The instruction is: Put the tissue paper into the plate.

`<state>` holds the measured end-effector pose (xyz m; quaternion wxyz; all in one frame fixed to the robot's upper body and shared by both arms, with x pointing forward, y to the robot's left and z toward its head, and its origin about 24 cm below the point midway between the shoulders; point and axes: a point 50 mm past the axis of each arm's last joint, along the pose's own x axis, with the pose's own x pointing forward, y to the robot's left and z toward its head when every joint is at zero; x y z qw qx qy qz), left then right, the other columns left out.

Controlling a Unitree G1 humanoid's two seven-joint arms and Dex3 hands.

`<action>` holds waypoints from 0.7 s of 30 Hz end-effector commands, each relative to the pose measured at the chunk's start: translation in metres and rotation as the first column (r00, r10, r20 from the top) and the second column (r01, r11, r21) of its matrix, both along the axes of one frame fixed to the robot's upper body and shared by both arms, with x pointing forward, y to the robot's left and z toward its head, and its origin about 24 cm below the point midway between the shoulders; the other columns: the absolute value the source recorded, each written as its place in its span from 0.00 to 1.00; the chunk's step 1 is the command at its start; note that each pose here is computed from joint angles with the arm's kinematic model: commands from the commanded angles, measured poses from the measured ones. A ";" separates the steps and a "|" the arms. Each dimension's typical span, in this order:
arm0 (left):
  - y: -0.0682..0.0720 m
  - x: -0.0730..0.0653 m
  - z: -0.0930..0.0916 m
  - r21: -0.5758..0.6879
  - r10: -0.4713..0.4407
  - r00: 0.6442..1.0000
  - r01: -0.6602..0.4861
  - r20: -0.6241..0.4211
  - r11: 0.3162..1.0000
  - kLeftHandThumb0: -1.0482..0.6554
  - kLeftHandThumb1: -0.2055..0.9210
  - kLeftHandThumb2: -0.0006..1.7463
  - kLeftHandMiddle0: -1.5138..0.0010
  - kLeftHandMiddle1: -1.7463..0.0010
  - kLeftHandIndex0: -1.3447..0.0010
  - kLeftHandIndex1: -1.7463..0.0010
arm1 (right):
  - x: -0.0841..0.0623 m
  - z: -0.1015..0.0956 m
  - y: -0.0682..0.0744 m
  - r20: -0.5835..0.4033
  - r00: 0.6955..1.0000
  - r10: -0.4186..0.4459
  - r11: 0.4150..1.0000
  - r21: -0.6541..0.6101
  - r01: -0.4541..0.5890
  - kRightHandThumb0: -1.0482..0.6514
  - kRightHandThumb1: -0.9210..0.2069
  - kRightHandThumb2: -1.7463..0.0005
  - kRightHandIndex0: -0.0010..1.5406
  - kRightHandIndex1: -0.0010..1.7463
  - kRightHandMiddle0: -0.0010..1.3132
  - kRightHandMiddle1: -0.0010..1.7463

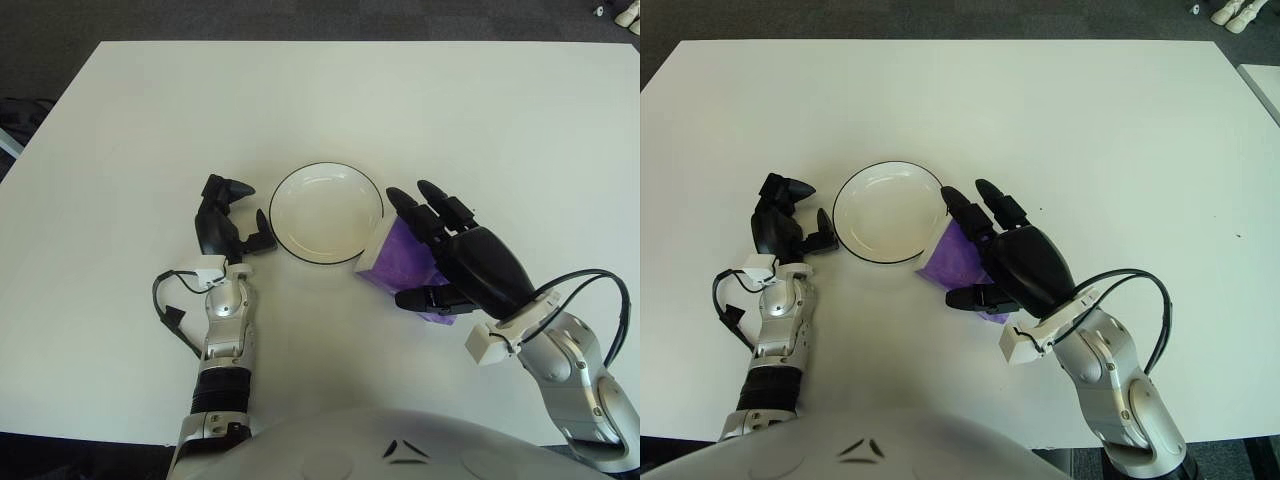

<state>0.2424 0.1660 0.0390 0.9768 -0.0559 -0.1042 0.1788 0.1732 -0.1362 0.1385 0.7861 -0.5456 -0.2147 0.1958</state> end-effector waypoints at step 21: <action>0.002 -0.023 -0.035 -0.034 0.001 0.983 -0.008 -0.186 0.999 0.61 0.16 0.99 0.43 0.00 0.52 0.01 | -0.007 -0.013 -0.012 -0.319 0.948 0.002 0.994 -0.100 -0.036 0.00 0.00 0.66 0.00 0.00 0.00 0.00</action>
